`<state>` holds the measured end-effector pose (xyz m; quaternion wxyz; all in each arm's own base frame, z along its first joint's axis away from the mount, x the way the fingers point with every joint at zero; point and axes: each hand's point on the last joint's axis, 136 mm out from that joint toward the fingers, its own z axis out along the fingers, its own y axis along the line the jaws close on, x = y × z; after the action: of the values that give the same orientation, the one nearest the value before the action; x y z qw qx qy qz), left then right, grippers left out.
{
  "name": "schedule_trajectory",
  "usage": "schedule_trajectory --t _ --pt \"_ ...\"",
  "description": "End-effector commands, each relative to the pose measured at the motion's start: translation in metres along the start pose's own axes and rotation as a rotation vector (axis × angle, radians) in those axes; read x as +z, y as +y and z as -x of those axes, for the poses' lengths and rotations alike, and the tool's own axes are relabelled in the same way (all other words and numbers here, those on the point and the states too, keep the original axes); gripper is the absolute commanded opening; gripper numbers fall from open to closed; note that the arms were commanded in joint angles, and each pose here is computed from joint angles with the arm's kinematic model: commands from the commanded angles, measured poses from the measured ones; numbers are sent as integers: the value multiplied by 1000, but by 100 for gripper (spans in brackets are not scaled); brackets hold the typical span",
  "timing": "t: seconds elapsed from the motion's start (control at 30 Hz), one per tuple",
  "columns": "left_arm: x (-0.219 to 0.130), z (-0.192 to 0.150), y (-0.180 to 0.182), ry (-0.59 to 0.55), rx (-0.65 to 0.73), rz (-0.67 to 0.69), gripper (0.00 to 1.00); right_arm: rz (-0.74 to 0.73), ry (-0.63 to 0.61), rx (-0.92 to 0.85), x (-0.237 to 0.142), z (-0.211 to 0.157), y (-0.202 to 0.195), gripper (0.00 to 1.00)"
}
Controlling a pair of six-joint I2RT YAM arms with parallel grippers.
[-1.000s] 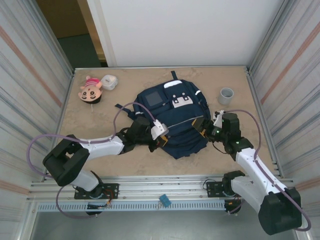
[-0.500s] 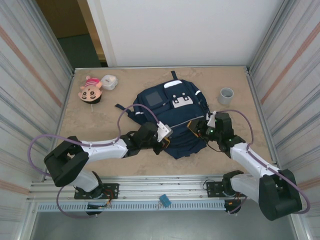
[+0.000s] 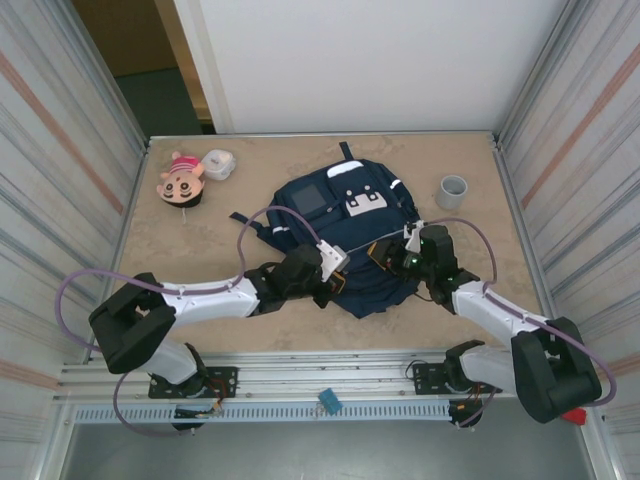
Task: Pack the student bag
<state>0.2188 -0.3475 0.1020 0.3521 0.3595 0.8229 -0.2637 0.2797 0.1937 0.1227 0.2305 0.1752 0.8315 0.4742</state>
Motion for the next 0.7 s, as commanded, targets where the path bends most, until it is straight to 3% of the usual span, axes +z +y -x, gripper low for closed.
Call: schedule_trajectory --t 0.0,0.2,0.67 --pt "-3 31 -5 -90 -34 6 0 50 -4 -25 6 -2 14 14" --pt "-3 40 -16 -118 -46 -28 0 73 33 -61 19 -18 31 6" --pt "-2 61 -27 -194 -74 -70 0 103 75 -105 26 -40 54 1"
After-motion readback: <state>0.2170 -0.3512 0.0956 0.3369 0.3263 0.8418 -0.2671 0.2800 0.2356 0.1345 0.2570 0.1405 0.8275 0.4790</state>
